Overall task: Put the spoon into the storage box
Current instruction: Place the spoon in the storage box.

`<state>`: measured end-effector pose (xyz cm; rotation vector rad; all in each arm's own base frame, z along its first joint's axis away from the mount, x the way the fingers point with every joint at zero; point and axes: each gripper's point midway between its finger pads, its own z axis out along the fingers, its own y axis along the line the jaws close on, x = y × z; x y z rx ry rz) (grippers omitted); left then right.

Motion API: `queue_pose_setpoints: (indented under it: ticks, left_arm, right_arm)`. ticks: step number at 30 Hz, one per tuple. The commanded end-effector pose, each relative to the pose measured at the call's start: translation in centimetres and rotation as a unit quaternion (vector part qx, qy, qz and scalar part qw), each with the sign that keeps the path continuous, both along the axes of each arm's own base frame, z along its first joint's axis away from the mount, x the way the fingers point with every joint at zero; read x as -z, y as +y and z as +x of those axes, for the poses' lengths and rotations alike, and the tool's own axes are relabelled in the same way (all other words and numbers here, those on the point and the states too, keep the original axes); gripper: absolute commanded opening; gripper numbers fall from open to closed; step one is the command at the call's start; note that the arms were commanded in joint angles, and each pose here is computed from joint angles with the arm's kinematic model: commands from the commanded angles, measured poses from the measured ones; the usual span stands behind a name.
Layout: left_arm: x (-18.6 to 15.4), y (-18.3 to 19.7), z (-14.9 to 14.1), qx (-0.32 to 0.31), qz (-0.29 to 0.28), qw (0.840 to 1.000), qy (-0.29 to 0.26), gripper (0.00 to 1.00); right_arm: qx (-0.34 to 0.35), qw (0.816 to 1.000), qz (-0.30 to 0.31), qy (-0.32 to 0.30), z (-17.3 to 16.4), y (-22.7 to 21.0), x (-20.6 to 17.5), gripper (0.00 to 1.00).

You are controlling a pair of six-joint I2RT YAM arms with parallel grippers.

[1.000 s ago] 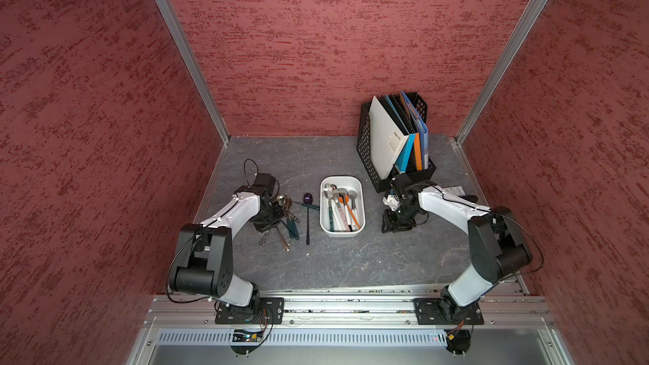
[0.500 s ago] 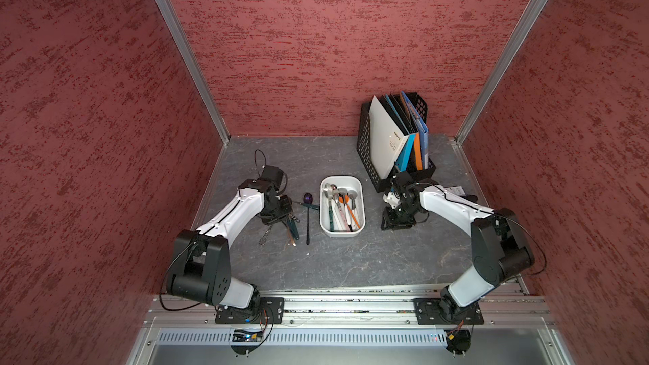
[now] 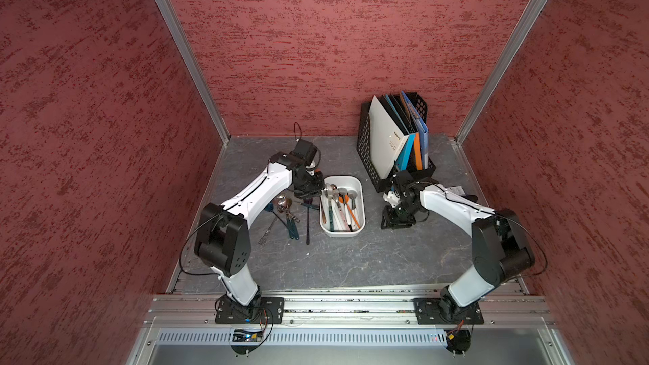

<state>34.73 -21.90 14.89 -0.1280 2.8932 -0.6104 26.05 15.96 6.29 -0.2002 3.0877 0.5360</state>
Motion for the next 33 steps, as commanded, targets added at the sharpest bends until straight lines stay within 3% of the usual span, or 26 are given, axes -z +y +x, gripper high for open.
queue_pose_setpoints:
  ticks: [1,13,24,33]
  left_arm:
    - [0.6,-2.6,0.2,0.036,-0.01,0.999,0.012,0.02]
    - [6.9,-6.4,-0.7,0.082,0.018,0.994,0.076,0.02]
    - [9.7,-6.7,0.7,0.082,0.036,0.991,0.096,0.02]
    - [10.7,-6.3,0.8,0.075,0.051,0.99,0.109,0.12]
  right_arm:
    - [0.006,1.0,0.012,-0.013,0.3,0.2,-1.1,0.47]
    - [0.004,1.0,0.011,-0.006,-0.1,0.2,-0.2,0.47]
    - [-0.001,1.0,0.01,-0.002,-0.4,0.1,0.2,0.47]
    - [0.001,1.0,0.005,0.0,-0.6,-0.1,0.5,0.47]
